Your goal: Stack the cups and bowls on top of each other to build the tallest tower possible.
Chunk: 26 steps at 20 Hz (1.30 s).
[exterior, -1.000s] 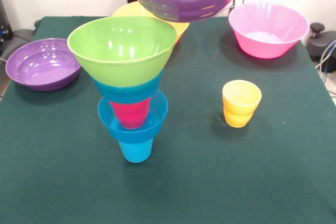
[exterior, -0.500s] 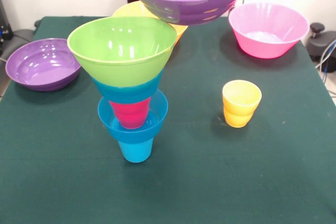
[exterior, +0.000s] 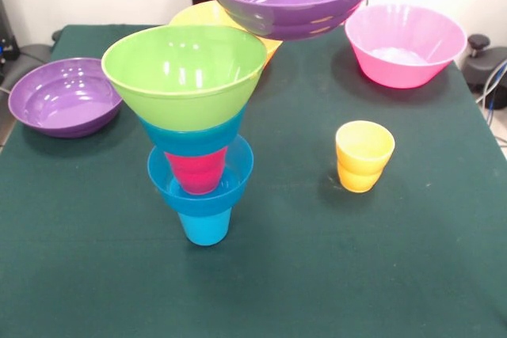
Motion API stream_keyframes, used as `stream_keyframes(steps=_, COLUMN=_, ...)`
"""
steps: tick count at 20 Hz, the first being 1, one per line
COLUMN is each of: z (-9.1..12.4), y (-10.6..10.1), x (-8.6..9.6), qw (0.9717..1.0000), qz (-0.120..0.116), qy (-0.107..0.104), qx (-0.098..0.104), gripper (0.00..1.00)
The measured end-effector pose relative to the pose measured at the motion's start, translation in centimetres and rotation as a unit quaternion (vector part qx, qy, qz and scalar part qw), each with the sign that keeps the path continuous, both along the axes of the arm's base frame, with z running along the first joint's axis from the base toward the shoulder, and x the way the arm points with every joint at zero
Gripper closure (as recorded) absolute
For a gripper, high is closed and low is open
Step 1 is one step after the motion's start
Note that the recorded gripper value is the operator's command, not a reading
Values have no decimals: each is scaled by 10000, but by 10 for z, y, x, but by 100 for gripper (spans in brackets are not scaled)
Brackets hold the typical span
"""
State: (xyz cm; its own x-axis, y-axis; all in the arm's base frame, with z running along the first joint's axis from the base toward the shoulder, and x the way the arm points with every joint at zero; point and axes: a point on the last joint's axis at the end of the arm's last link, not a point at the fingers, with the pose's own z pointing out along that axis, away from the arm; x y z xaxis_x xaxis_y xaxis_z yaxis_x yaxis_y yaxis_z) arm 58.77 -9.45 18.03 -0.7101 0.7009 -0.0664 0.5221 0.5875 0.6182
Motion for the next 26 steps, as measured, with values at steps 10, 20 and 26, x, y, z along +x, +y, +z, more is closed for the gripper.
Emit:
stream_keyframes(steps=10, z=0, y=-4, x=-9, qw=9995, qz=169, qy=271, qx=55, gripper=100)
stream_keyframes(steps=20, z=5, y=-6, x=-6, qw=9985, qz=334, qy=417, qx=85, gripper=100)
stream_keyframes(steps=26, z=11, y=-8, x=3, qw=9988, qz=346, qy=347, qx=70, gripper=100)
